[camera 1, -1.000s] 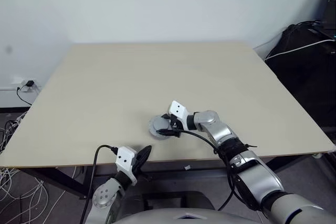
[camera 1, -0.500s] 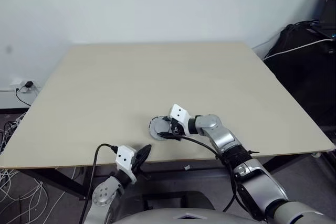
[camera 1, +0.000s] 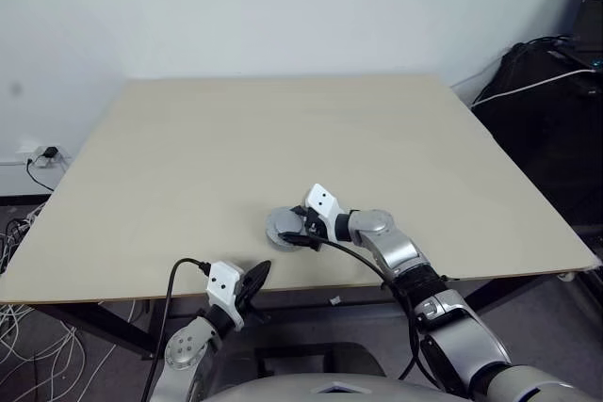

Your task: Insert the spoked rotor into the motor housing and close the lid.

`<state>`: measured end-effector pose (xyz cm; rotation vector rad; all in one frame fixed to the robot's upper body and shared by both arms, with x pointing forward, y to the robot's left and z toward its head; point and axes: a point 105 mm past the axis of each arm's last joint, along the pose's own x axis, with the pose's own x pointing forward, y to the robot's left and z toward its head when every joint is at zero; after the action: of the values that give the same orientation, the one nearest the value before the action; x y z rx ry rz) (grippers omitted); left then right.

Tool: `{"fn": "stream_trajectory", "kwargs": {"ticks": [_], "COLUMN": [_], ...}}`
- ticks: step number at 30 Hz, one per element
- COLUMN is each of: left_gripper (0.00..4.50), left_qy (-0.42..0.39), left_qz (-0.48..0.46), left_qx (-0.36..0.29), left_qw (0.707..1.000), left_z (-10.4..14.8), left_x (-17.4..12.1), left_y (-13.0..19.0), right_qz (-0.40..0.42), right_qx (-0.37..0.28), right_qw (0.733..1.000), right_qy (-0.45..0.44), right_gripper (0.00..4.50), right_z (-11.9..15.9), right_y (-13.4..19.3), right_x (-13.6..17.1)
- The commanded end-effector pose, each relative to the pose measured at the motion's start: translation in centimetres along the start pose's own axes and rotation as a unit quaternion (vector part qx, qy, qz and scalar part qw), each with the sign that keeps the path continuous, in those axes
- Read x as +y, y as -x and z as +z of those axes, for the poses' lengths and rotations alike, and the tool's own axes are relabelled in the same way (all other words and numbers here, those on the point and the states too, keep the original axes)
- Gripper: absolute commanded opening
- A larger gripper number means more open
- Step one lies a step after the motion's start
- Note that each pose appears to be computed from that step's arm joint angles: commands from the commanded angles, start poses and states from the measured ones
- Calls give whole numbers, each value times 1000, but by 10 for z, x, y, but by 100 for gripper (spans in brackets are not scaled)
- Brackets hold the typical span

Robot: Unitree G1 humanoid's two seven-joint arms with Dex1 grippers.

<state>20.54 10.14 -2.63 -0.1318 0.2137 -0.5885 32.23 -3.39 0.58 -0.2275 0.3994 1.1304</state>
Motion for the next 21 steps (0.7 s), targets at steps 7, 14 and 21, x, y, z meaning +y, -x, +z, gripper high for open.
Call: {"fn": "stream_trajectory", "kwargs": {"ticks": [7,14,21], "left_gripper": [0,0,0], "left_qy": [3,3,4], "left_qz": [-2,-3,-2], "left_qx": [-19,-18,-18], "left_qw": [1000,1000,1000], "left_z": [9,9,8], "left_x": [-2,-1,0], "left_y": [-1,-1,-1], "right_qz": [-14,-25,-40], "right_qx": [-9,16,40], "right_qw": [1000,999,998], "right_qy": [21,24,16], "right_gripper": [330,330,330], "right_z": [10,4,0], "right_y": [-1,-3,-5], "right_x": [-2,-1,-3]}}
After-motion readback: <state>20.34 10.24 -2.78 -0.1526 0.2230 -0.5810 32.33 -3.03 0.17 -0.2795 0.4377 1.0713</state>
